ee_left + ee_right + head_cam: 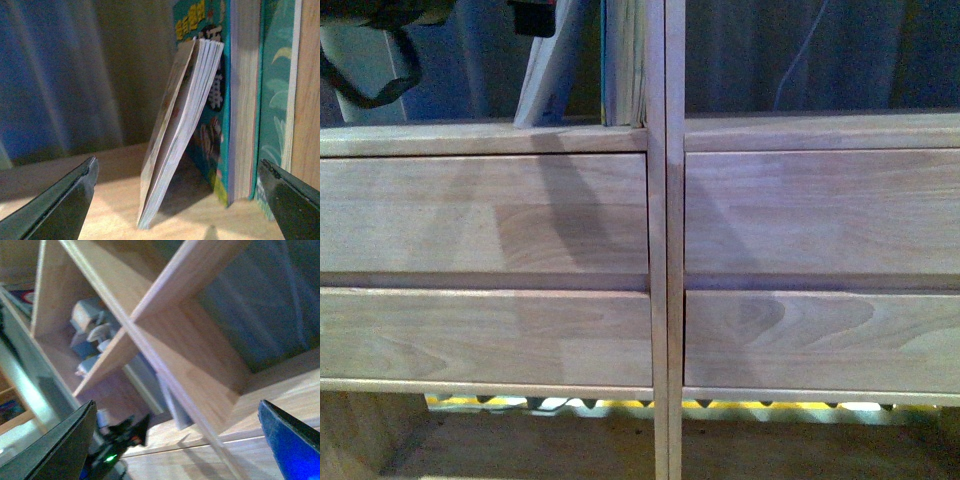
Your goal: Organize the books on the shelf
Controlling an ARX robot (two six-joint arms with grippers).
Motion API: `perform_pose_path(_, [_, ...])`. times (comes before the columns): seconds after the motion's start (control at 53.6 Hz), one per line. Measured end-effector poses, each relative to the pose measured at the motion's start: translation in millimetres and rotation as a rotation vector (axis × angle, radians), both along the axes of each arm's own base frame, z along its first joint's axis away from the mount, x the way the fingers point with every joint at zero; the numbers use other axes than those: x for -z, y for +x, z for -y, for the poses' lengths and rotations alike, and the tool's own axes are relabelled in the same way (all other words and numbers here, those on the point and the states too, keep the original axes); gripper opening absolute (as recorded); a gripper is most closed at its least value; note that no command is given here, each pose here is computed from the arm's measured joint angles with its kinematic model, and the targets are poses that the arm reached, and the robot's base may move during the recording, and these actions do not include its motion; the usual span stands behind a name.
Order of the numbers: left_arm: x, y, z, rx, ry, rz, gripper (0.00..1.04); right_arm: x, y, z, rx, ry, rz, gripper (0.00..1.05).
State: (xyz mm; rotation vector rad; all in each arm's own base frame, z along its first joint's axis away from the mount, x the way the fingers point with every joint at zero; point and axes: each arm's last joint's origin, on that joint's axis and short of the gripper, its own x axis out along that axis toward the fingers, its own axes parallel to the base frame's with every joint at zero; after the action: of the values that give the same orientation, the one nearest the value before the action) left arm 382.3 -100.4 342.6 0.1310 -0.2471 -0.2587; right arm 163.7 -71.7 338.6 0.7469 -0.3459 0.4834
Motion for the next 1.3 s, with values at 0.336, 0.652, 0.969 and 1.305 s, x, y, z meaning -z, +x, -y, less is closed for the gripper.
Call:
perform_pose_path(0.336, [6.3,-164.6,-57.6,0.057,-0.052,-0.089,0.98,37.5,-5.6,-18.9,0.392,-0.447,-0.181,0.98])
perform_pose_path(0.652, [59.8,-264.3,-94.8,0.057,-0.110,-0.207,0.98,82.2,-31.5,-65.3,0.492,-0.669,-0.262,0.86])
perform_pose_path(0.969, [112.8,-283.3,-100.7,-0.260,-0.141,-0.265,0.52,133.0,-46.5,-71.4,0.478,-0.740,-0.359,0.33])
perform_pose_path(1.305, [145.3,-284.3,-100.6,-0.260,-0.139,-0.255,0.03,153.5,-53.9,-71.4,0.483,-0.742,-0.349,0.03])
